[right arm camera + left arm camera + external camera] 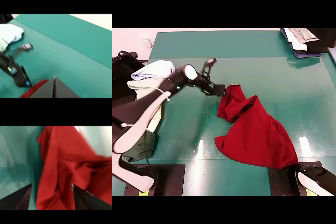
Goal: Fold the shirts.
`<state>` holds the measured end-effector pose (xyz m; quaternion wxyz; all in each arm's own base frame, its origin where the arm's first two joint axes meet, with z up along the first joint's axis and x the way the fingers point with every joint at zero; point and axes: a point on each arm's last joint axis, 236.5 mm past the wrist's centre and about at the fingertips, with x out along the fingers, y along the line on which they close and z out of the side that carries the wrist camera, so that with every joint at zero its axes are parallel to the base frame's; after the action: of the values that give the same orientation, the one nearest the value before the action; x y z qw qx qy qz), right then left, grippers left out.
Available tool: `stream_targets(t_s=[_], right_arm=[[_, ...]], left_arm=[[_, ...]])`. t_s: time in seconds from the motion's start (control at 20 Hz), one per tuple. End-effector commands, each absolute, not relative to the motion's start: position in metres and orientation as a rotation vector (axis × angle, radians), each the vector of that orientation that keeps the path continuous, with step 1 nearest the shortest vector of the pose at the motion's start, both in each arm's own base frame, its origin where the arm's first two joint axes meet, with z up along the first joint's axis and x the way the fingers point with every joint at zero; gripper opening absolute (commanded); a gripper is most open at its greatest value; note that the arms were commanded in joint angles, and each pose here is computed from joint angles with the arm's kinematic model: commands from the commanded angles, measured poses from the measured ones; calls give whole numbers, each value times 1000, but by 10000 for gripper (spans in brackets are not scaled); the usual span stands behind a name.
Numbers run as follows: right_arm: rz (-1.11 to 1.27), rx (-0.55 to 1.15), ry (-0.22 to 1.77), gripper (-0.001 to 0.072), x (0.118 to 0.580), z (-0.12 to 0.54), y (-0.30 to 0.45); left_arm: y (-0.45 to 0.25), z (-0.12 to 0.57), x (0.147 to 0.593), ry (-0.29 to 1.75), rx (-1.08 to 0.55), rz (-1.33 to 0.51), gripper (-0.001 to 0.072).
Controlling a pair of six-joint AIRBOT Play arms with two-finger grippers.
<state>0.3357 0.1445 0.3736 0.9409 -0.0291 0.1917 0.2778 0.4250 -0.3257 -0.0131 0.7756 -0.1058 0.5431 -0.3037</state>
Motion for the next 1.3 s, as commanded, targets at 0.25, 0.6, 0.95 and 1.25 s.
stream_targets(t_s=[0.25,0.6,0.95,1.25], right_arm=[[581,-72,443,15,329,363,145],[606,-62,758,16,310,292,144],[467,115,1034,16,334,147,116],[265,572,1271,397,344,26,56]], left_arm=[[-341,-40,440,1164,-271,-651,32],[-213,126,523,835,-284,-516,26],[-102,155,509,849,-181,-344,26],[-101,151,504,876,-176,-349,26]])
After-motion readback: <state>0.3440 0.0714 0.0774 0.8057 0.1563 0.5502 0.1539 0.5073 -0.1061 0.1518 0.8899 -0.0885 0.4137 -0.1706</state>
